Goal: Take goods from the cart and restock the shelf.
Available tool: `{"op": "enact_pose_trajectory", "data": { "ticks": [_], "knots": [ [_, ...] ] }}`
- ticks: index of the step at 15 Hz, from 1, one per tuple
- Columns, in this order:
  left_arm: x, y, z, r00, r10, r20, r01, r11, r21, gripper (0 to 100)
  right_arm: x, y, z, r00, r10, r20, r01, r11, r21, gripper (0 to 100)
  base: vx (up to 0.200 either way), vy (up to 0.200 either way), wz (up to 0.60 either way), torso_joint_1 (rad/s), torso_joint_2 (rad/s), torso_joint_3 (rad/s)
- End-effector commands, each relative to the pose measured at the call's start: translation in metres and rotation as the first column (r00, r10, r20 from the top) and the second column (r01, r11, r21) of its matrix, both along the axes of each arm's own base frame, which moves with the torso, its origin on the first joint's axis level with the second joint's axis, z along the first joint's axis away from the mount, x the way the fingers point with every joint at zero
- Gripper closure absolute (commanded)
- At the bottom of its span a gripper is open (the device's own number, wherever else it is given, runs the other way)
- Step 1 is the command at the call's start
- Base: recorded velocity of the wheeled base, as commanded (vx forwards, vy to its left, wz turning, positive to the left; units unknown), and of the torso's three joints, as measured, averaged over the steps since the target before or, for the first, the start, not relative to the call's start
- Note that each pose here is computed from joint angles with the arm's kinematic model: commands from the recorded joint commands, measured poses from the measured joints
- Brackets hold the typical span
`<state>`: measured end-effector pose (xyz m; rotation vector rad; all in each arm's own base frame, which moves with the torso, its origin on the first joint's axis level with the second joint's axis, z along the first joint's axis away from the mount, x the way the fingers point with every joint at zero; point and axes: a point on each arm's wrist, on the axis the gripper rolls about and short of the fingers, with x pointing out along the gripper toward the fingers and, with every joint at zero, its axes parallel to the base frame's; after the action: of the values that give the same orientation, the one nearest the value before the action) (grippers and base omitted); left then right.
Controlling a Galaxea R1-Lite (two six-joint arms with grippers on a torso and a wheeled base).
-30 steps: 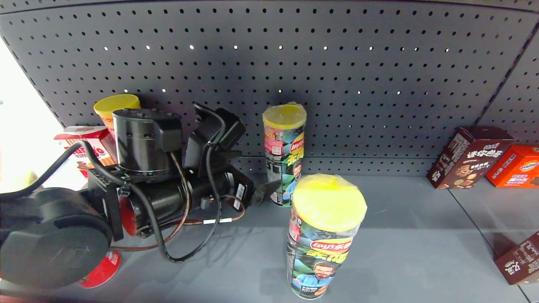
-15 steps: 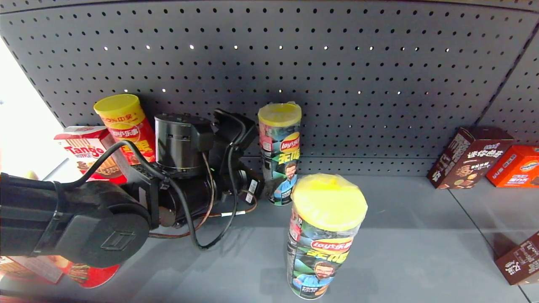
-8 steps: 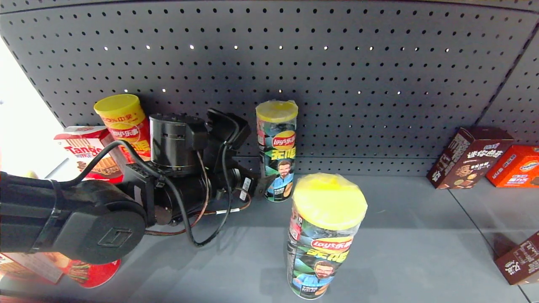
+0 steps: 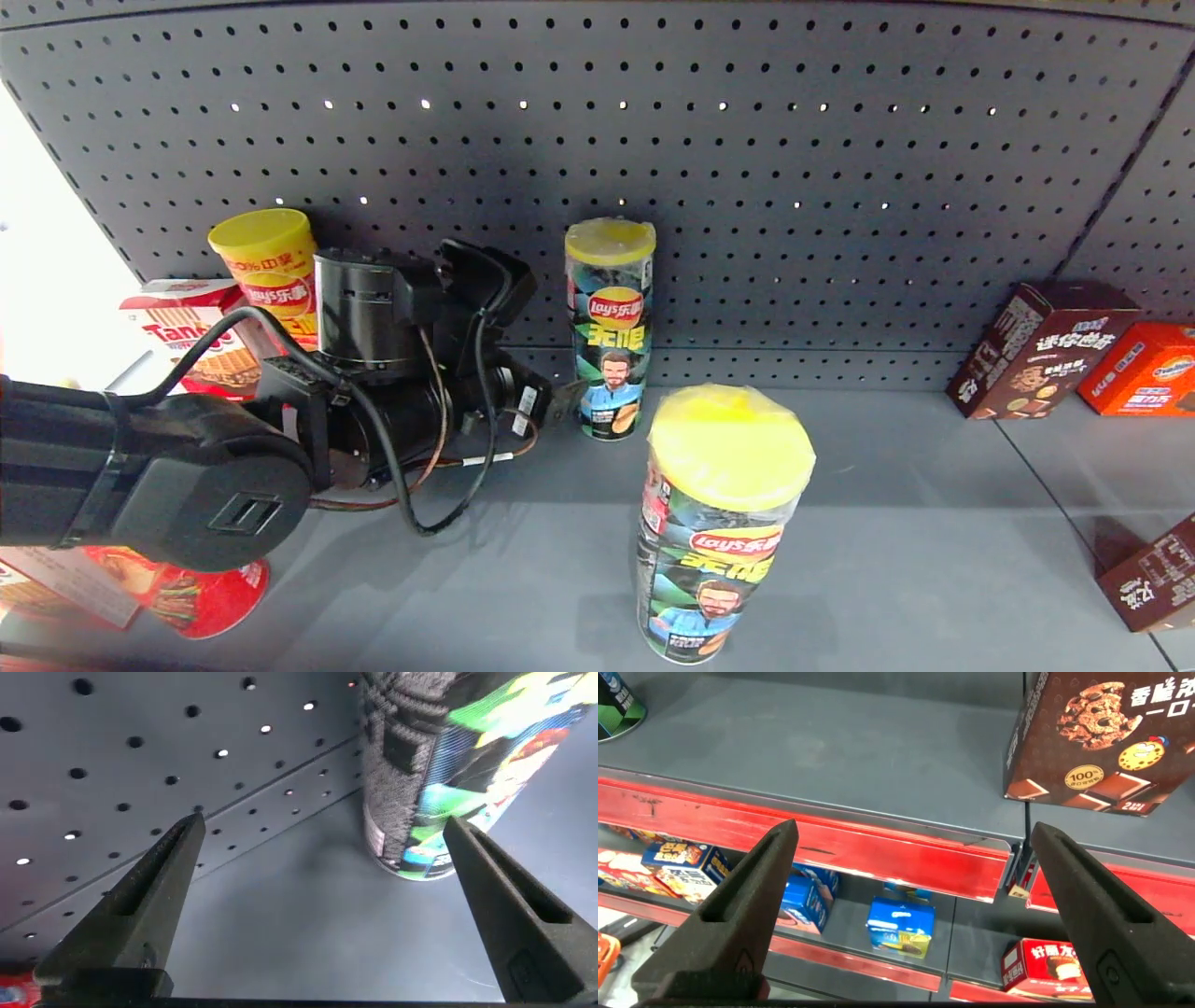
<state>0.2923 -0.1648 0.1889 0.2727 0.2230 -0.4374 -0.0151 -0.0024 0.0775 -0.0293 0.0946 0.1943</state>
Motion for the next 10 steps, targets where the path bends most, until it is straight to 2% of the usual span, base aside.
{"op": "enact_pose_trajectory", "data": {
  "ticks": [1, 8, 10],
  "knots": [
    [0.0024, 0.0037, 0.0005, 1.0, 0.018, 0.003, -0.018, 1.0, 0.0, 0, 0.0001, 0.0, 0.0001, 1.0, 0.0, -0.001, 0.0, 1.0, 0.0, 0, 0.0, 0.0, 0.0, 0.0, 0.0, 0.0],
    [0.0118, 0.0122, 0.0073, 0.995, 0.098, 0.032, -0.098, 0.995, -0.004, 0, 0.0001, 0.0, 0.0001, 1.0, 0.0, -0.001, 0.0, 1.0, 0.0, 0, 0.0, 0.0, 0.0, 0.0, 0.0, 0.0],
    [0.0118, 0.0116, 0.0082, 0.995, 0.096, 0.035, -0.096, 0.995, -0.005, 0, 0.0001, 0.0, 0.0001, 1.0, 0.0, -0.001, 0.0, 1.0, 0.0, 0, 0.0, 0.0, 0.0, 0.0, 0.0, 0.0]
  ]
}}
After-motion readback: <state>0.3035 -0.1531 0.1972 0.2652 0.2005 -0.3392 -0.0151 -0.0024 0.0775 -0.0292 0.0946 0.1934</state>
